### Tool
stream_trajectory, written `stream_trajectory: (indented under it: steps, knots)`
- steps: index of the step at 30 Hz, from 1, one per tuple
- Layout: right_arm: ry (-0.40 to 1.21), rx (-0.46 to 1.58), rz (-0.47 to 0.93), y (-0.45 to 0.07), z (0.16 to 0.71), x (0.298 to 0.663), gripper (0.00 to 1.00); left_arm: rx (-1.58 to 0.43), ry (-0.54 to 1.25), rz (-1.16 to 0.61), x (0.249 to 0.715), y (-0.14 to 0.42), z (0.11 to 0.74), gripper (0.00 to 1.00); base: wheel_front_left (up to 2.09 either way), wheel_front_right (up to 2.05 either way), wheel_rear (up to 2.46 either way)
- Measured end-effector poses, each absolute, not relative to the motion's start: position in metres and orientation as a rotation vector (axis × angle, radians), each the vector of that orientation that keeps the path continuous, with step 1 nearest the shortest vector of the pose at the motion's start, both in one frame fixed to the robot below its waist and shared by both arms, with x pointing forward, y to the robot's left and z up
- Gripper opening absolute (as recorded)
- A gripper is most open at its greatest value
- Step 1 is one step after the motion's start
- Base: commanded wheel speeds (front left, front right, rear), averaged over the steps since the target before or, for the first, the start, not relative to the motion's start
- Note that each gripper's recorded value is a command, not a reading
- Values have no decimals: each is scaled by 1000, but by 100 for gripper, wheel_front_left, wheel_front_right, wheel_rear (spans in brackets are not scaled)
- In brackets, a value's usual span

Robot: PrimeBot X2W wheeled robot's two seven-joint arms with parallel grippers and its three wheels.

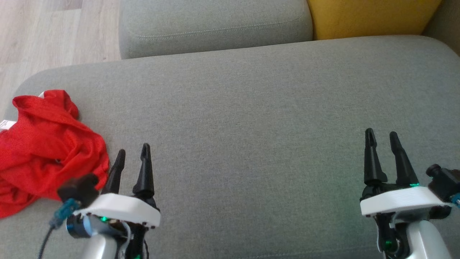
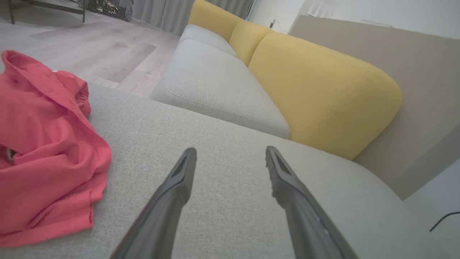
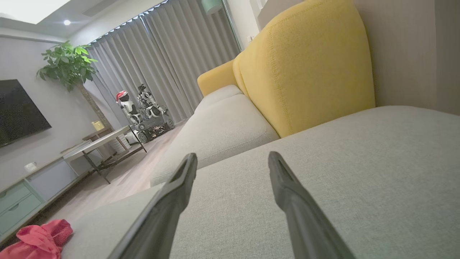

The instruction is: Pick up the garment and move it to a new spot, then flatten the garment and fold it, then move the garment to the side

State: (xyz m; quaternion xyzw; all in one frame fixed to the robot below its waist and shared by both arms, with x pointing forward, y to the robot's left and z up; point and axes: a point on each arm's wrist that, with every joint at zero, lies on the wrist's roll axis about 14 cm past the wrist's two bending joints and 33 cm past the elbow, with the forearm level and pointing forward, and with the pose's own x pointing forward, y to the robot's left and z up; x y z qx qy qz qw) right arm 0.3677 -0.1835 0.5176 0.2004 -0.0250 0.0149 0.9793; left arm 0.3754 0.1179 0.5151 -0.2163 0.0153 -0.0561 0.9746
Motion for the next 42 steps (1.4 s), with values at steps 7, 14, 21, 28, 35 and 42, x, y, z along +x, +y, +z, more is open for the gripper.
stream_trajectory:
  steps: [7, 14, 21, 28, 35, 42]
  knots:
    - [-66, 312, 37, -182, 520, 367, 100, -287, 44, -121, 370, 112, 506, 100, 0, 0, 0]
    - [-77, 212, 60, -177, 522, 366, 100, -150, 18, -118, 369, 109, 507, 100, 0, 0, 0]
    - [-61, 135, 87, -168, 515, 364, 100, -38, -15, -126, 365, 101, 508, 100, 0, 0, 0]
    - [-38, 89, 102, -164, 505, 362, 100, 51, -61, -136, 366, 97, 513, 100, 0, 0, 0]
    - [-35, 183, 87, -165, 499, 359, 100, -67, -80, -115, 370, 98, 523, 100, 0, 0, 0]
    - [-4, 295, 78, -161, 486, 355, 100, -153, -57, -98, 369, 105, 513, 100, 0, 0, 0]
